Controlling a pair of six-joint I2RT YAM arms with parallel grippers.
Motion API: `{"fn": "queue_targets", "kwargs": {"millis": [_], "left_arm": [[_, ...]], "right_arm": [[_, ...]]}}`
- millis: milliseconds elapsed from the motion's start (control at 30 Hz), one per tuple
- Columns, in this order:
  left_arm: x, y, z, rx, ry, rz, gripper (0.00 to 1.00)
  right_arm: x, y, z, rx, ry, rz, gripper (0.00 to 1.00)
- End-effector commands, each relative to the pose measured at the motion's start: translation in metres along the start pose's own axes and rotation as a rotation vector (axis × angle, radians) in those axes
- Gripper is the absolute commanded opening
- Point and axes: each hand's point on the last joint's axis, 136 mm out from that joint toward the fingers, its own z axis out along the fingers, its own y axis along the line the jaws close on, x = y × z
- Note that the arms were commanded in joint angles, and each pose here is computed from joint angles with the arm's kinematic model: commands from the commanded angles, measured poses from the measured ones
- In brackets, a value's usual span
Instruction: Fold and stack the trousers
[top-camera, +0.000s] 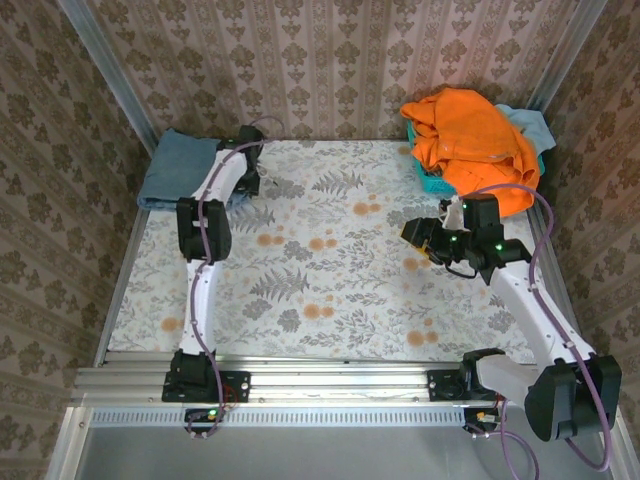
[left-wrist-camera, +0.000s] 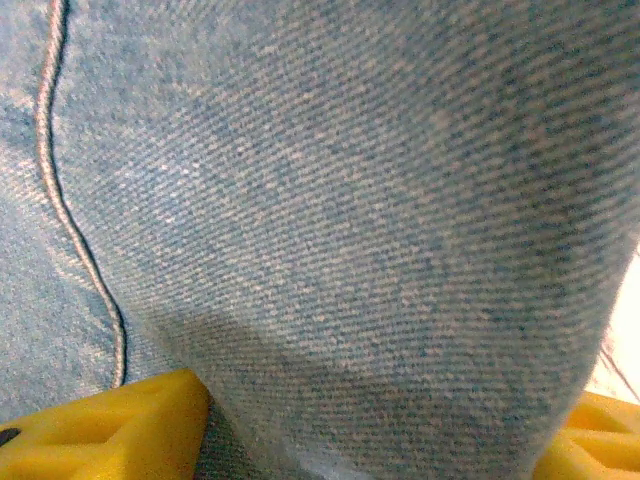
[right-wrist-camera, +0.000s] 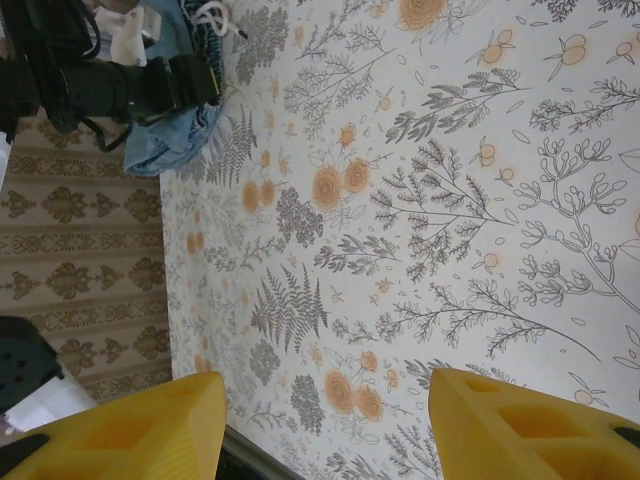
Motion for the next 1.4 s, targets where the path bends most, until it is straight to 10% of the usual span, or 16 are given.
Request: {"fn": "queue_targets", "kwargs": {"millis": [0,1367], "left_arm": [[0.011,0.015,0.019,0.006,0.082,-0.050,0.69],[0.034,-0.048,-0.020,0.174,0.015,0.136,0.81]], "right_arm": [[-0.005,0.005,0.000,-0.005,-0.008,-0.021,0.58],[-0.034,0.041,-0.036,-0.008,-0.124,-0.099,0.59]]}}
